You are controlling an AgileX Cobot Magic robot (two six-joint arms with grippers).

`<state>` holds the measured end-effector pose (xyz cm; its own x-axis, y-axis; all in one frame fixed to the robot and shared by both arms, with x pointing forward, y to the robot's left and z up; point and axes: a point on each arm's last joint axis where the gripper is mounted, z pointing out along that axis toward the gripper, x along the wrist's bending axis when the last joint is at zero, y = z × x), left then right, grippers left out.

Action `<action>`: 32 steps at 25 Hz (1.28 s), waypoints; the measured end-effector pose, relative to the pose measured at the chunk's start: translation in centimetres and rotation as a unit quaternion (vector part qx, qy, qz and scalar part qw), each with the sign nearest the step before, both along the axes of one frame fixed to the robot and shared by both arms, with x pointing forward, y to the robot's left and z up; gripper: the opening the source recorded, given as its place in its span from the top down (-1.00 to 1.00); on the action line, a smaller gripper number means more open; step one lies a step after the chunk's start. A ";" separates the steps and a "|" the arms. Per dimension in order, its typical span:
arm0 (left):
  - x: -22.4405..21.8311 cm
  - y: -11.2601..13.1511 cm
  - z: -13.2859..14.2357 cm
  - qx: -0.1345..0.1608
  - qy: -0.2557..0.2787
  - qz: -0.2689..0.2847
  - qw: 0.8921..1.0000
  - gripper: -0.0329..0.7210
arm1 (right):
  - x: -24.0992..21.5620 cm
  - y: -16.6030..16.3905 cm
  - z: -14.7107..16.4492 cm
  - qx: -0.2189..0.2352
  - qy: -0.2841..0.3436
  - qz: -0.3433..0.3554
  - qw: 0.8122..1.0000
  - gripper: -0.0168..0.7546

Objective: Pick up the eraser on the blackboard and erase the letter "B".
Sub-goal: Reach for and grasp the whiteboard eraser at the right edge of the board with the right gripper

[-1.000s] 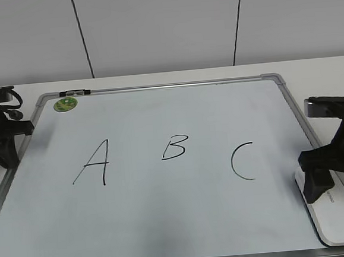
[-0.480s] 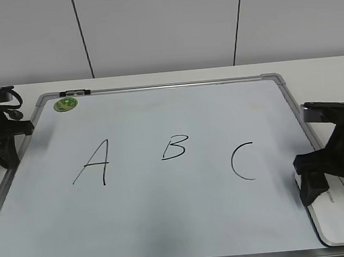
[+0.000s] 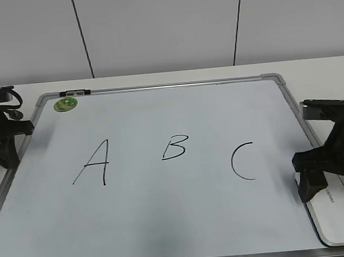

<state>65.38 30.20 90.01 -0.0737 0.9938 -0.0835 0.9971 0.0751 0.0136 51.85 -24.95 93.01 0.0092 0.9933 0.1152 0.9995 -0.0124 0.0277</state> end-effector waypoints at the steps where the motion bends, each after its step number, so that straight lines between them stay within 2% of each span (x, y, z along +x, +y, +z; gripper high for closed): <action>1: 0.0 0.0 0.0 0.000 0.000 0.000 1.000 0.83 | 0.0 0.0 0.0 0.000 0.000 0.000 1.000 -0.64; 6: 0.0 0.1 0.0 -0.001 0.000 0.002 1.000 0.83 | -0.2 0.9 0.0 -0.020 -0.003 0.034 0.999 -0.63; 10: 0.0 0.1 0.0 -0.002 0.000 0.002 1.000 0.83 | -0.2 0.8 -0.1 -0.041 -0.005 0.028 0.999 -0.62; 32: 0.0 0.0 0.0 -0.003 0.000 0.000 1.000 0.83 | -0.1 0.9 -1.1 -0.040 0.015 0.010 0.999 -0.56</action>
<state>65.38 30.24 90.01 -0.0742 0.9933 -0.0887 0.9970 0.0757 0.0137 51.75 -24.02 91.90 -0.0093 0.9994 0.0347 1.0000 0.0093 -0.0015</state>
